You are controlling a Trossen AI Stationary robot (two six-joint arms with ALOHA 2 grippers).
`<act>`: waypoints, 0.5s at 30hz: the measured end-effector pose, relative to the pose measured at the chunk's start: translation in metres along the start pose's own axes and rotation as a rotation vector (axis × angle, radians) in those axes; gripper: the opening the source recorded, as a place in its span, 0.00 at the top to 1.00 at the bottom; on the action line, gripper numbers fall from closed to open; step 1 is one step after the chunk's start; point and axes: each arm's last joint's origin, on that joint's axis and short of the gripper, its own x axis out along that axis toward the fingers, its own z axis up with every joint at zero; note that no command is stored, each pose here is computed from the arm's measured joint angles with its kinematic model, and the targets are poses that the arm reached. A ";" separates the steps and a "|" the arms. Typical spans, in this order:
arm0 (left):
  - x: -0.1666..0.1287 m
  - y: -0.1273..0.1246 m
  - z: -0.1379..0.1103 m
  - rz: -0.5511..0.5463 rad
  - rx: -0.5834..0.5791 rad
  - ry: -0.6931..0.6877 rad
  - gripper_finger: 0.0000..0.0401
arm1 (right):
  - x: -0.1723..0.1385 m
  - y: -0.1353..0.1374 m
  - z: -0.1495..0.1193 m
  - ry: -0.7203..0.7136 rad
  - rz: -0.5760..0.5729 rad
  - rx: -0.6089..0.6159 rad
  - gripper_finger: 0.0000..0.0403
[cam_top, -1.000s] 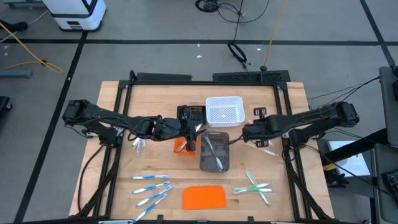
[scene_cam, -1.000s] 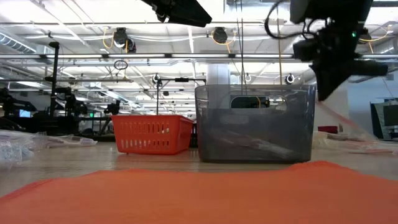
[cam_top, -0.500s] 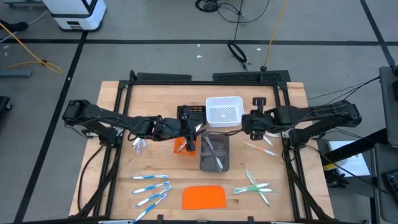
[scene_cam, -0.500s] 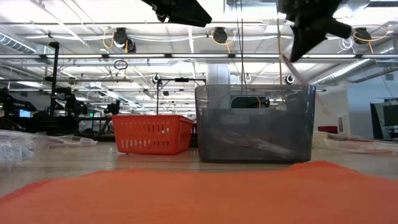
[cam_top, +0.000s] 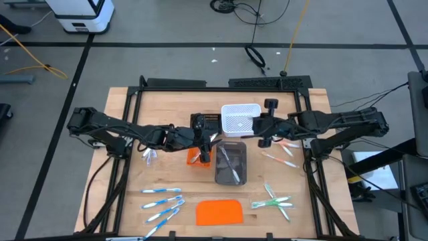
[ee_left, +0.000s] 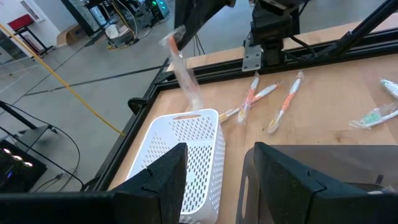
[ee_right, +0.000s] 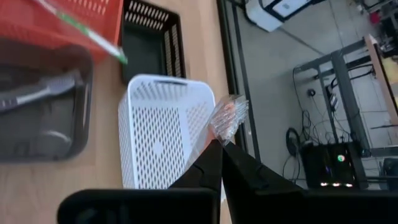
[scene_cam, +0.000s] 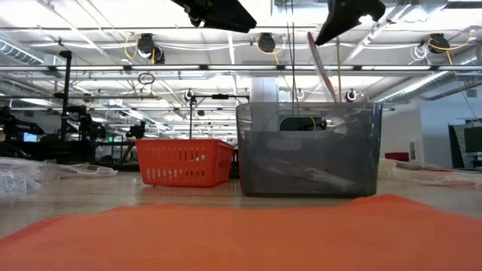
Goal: Pick & Place Toothbrushes
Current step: Put the orange toothbrush into the white bin
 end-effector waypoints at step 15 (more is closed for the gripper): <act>0.000 0.000 0.000 0.000 0.000 0.000 0.53 | 0.006 -0.009 0.001 -0.005 -0.023 0.057 1.00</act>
